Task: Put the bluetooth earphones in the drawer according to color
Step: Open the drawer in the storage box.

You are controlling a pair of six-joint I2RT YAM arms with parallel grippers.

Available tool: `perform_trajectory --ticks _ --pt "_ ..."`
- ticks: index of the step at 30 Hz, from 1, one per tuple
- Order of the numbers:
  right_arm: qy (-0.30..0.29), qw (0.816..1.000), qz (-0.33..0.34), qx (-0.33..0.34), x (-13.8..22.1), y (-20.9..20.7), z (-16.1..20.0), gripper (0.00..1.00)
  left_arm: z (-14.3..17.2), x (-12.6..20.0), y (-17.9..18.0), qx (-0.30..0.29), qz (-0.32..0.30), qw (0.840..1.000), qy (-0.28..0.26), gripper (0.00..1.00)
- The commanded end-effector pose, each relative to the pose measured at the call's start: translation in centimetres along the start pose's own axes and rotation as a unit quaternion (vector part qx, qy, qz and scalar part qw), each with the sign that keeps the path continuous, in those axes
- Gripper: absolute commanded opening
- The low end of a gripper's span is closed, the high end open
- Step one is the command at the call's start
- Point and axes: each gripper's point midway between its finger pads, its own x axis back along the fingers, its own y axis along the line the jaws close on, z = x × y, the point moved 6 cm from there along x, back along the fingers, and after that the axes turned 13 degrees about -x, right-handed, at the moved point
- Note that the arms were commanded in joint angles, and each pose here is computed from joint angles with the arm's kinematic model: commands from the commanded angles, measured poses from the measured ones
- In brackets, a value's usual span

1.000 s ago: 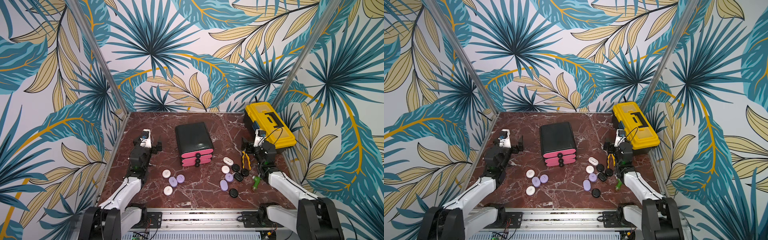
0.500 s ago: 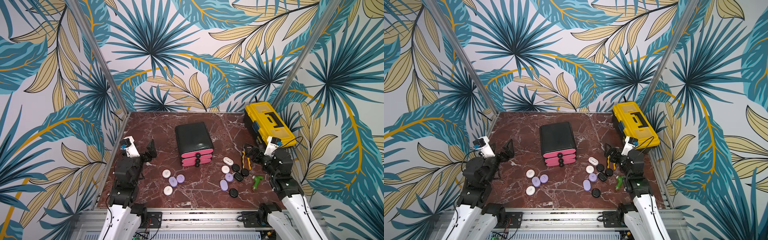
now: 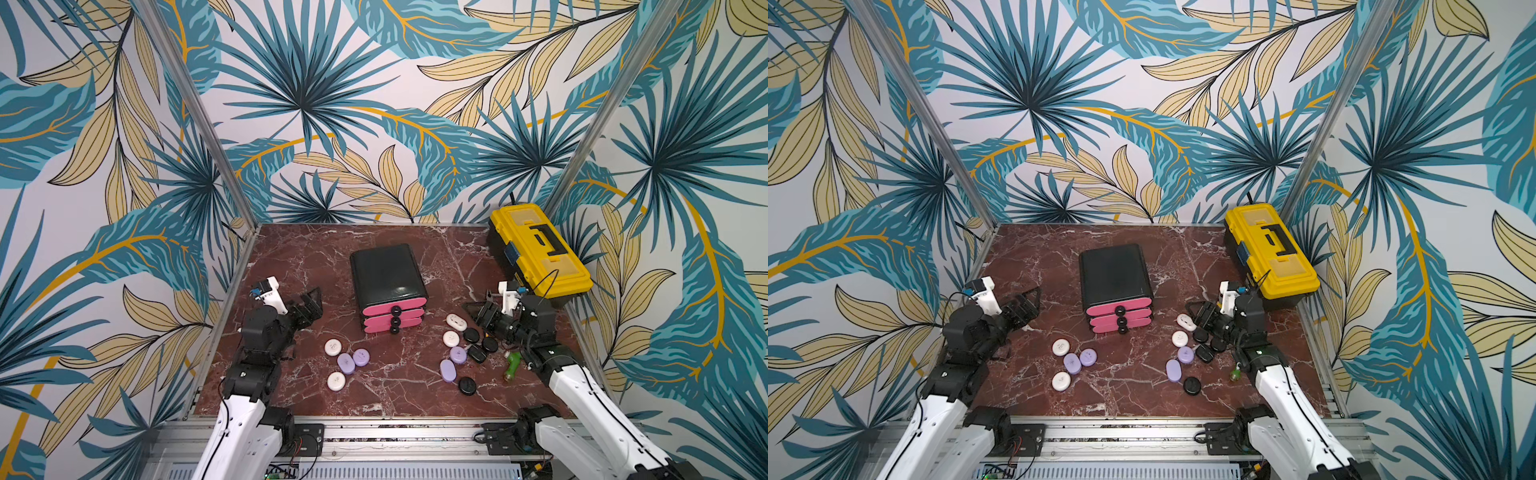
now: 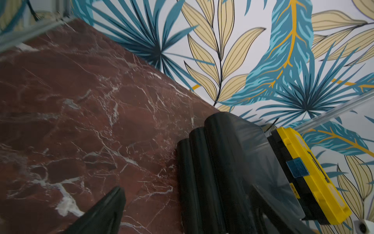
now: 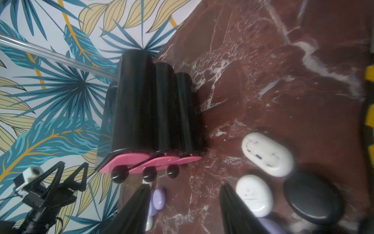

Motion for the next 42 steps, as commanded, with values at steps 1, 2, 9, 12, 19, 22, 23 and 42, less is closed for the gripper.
perform_trajectory --ticks 1,2,9,12,19,22,23,42 --pt "0.015 0.999 -0.027 0.028 -1.7 2.2 1.2 0.53 -1.1 -1.0 -3.1 0.015 0.106 0.994 0.032 1.0" --pt "0.024 0.999 -0.026 0.036 -2.3 2.6 1.6 0.52 -0.8 -1.6 -3.3 0.021 0.116 0.992 0.043 1.0" --pt "0.077 0.994 -0.023 0.078 -6.9 5.3 5.0 0.48 1.4 -4.3 -7.1 0.004 0.168 0.98 0.104 1.0" --pt "0.081 0.992 -0.016 0.095 -8.4 6.4 5.8 0.44 1.7 -5.2 -9.0 -0.012 0.182 0.976 0.117 1.0" --pt "0.047 0.992 0.028 0.113 -10.6 7.9 4.5 0.36 1.2 -7.4 -11.0 -0.034 0.186 0.974 0.125 1.0" --pt "0.031 0.99 0.044 0.13 -11.2 8.9 3.6 0.36 0.8 -8.4 -11.7 -0.042 0.188 0.973 0.125 1.0" --pt "0.028 0.989 0.048 0.137 -11.4 9.3 3.3 0.36 0.6 -8.8 -11.9 -0.049 0.187 0.973 0.125 1.0" --pt "0.104 0.979 0.044 0.168 -13.4 10.4 4.3 0.41 -1.4 -13.5 -11.1 -0.107 0.099 0.977 0.159 1.0"
